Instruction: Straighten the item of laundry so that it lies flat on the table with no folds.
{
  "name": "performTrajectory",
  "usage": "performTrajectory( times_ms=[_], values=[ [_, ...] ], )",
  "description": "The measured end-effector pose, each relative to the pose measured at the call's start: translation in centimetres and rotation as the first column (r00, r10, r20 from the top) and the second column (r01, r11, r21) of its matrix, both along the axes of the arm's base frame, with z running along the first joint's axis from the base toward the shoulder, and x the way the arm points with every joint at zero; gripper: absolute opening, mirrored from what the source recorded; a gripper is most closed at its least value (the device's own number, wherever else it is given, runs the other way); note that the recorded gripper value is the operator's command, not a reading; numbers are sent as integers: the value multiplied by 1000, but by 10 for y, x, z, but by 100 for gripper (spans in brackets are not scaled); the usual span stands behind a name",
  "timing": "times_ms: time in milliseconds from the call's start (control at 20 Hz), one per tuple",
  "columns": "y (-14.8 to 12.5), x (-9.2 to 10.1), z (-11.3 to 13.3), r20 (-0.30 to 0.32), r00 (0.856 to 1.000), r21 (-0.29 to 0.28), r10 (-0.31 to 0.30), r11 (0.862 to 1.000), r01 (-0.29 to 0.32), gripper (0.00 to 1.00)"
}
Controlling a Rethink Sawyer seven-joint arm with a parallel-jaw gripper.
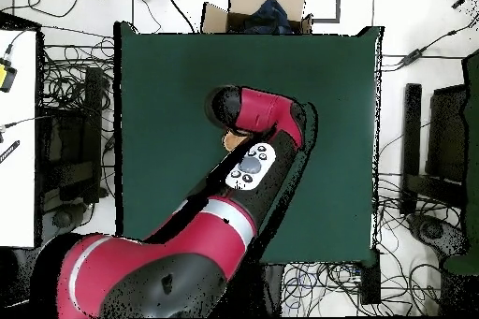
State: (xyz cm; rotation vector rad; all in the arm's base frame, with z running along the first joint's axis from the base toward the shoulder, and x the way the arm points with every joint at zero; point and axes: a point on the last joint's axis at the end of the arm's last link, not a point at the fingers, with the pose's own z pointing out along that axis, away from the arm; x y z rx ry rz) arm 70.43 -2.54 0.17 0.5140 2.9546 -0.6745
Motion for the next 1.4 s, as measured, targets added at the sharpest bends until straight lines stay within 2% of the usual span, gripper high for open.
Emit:
performTrajectory(
  times_ms=[50,250,450,850,1400],
  values=[
    [-7,1,5,-4,1000,-31,21,999,-22,0],
    [-21,3,14,-13,998,-82,56,995,-57,0],
    [-40,6,25,-26,995,-142,97,985,-99,0],
    [-71,7,30,-47,992,-188,121,974,-128,0],
    [-83,8,32,-68,986,-218,154,962,-165,0]
  ],
)
